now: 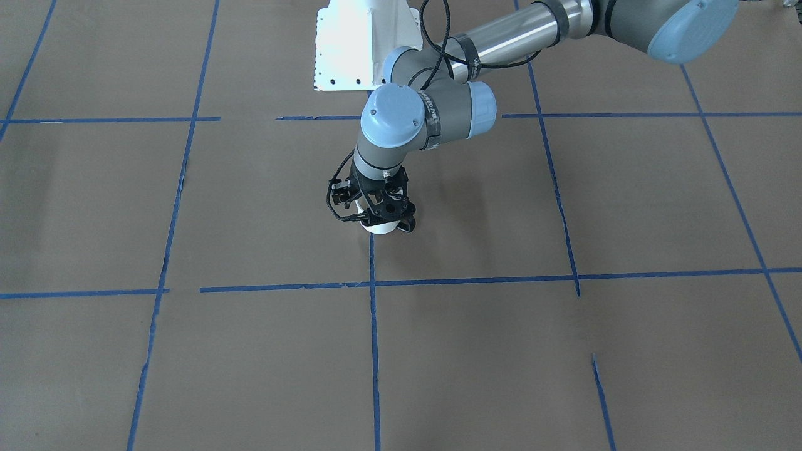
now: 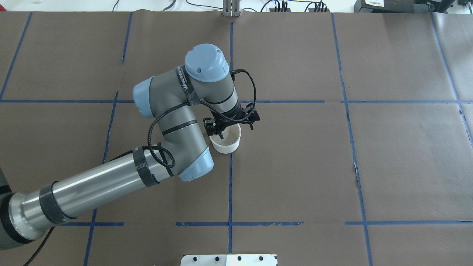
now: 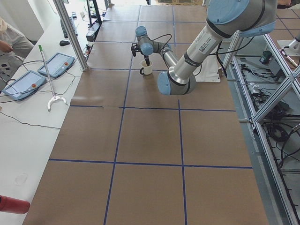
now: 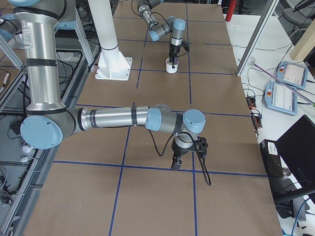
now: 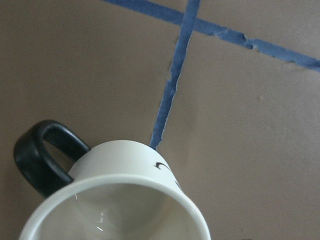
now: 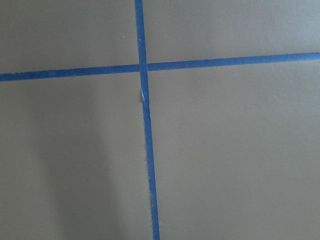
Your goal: Flip mug
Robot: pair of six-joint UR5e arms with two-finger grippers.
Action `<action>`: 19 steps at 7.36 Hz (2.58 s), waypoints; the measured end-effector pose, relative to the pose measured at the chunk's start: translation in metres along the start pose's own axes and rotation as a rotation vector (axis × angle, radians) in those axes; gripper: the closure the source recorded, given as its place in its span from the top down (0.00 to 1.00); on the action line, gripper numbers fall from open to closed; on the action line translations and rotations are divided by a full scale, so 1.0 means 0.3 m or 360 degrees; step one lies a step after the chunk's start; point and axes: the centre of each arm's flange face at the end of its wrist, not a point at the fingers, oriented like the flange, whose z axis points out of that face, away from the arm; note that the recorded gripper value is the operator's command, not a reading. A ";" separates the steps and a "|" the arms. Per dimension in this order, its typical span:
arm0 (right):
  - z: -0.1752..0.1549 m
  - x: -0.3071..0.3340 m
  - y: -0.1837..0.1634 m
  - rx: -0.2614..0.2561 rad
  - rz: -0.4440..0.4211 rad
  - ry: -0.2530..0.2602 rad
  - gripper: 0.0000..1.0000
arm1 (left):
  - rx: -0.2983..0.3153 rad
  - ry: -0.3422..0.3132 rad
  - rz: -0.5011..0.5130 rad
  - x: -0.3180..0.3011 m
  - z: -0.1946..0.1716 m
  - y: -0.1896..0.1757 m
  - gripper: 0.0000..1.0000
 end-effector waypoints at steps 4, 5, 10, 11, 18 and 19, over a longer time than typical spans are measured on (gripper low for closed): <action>0.000 0.000 0.000 0.0000 0.0000 0.0000 1.00 | 0.0108 0.0041 0.0240 -0.430 -0.351 -0.233 1.00; 0.000 0.000 0.000 0.0000 0.0000 0.0000 1.00 | 0.0151 -0.0017 0.0374 -0.647 -0.407 -0.323 1.00; 0.000 0.000 0.000 0.0000 0.0000 0.0000 1.00 | 0.0281 -0.0456 0.0848 -1.973 -0.823 -0.630 1.00; 0.000 0.000 0.000 0.0000 0.0000 0.0000 1.00 | 0.0313 -0.0489 0.0775 -2.177 -0.912 -0.606 1.00; 0.000 0.000 0.000 0.0000 0.0000 0.0000 1.00 | 0.0251 -0.0354 0.0636 -2.381 -0.938 -0.560 1.00; 0.000 0.000 0.000 0.0000 0.0000 0.0000 1.00 | 0.0239 -0.0329 0.0630 -2.382 -0.934 -0.558 1.00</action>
